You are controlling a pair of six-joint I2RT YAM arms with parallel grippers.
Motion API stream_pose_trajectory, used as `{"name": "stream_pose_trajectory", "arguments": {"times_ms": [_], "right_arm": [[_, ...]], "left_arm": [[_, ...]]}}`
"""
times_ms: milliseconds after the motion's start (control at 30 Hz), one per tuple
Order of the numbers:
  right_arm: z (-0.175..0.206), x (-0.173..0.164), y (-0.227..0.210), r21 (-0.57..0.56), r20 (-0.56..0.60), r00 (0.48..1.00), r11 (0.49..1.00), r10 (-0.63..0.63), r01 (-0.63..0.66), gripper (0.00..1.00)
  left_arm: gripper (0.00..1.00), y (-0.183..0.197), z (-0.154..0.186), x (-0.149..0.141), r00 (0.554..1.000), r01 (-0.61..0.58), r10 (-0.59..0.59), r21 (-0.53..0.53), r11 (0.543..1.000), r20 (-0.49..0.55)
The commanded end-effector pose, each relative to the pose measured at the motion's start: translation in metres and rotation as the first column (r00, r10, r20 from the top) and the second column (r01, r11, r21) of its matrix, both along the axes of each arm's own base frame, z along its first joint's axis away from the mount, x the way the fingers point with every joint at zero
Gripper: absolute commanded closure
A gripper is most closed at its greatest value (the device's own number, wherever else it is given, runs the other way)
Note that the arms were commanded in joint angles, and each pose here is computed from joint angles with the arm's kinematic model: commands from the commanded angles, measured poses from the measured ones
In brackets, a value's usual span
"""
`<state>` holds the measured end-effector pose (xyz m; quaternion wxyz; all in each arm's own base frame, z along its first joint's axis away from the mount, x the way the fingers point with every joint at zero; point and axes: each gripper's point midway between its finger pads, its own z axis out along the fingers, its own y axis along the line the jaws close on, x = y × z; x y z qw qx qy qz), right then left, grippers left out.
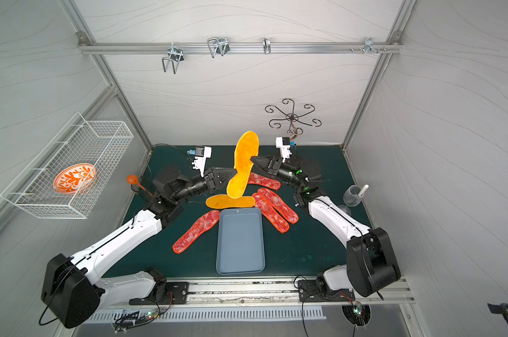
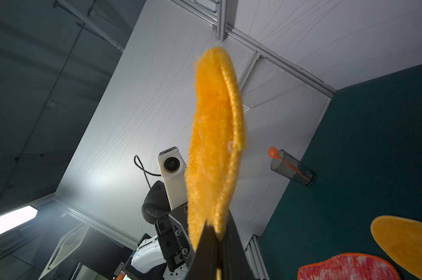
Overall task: Put the insoles into the storage box
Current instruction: Pick up the insole from the center of the board, then place the insole in the storage box.
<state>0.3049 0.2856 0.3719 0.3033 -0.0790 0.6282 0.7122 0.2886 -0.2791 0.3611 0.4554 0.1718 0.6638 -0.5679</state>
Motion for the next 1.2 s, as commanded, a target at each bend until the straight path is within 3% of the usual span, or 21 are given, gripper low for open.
{"name": "stream_pose_trajectory", "arguments": {"times_ms": [0,167,267,400,533,633,867,1167], "right_arm": [[-0.003,-0.010,0.001,-0.034,0.013,1.000,0.999,0.004,-0.004,1.00],[-0.039,-0.013,0.007,-0.149,-0.062,0.998,0.989,-0.027,0.017,1.00],[-0.073,-0.017,0.013,-0.215,-0.145,0.987,0.976,-0.065,0.032,1.00],[-0.123,-0.032,0.029,-0.318,-0.268,0.961,0.948,-0.071,-0.018,1.00],[-0.166,-0.058,0.044,-0.432,-0.325,0.943,0.898,-0.064,-0.088,1.00],[-0.194,-0.072,0.051,-0.440,-0.389,0.919,0.888,-0.056,-0.133,1.00],[-0.243,-0.098,0.066,-0.511,-0.430,0.902,0.833,-0.036,-0.210,1.00],[-0.306,-0.112,0.068,-0.546,-0.518,0.847,0.808,-0.117,-0.222,0.98]], "left_arm": [[0.71,0.005,0.018,-0.001,0.997,-0.016,0.014,0.028,0.999,0.069],[0.39,0.035,0.006,0.011,0.991,-0.128,0.123,0.117,0.985,0.047],[0.27,0.061,-0.012,0.019,0.974,-0.227,0.226,0.241,0.944,0.034],[0.18,0.088,-0.033,0.020,0.950,-0.298,0.313,0.374,0.878,0.021],[0.15,0.108,-0.050,0.017,0.926,-0.340,0.377,0.431,0.836,0.000],[0.13,0.116,-0.064,0.013,0.915,-0.349,0.404,0.459,0.817,-0.022],[0.11,0.124,-0.098,-0.002,0.893,-0.341,0.438,0.481,0.808,-0.104],[0.11,0.134,-0.136,-0.016,0.851,-0.351,0.490,0.487,0.800,-0.191]]}}
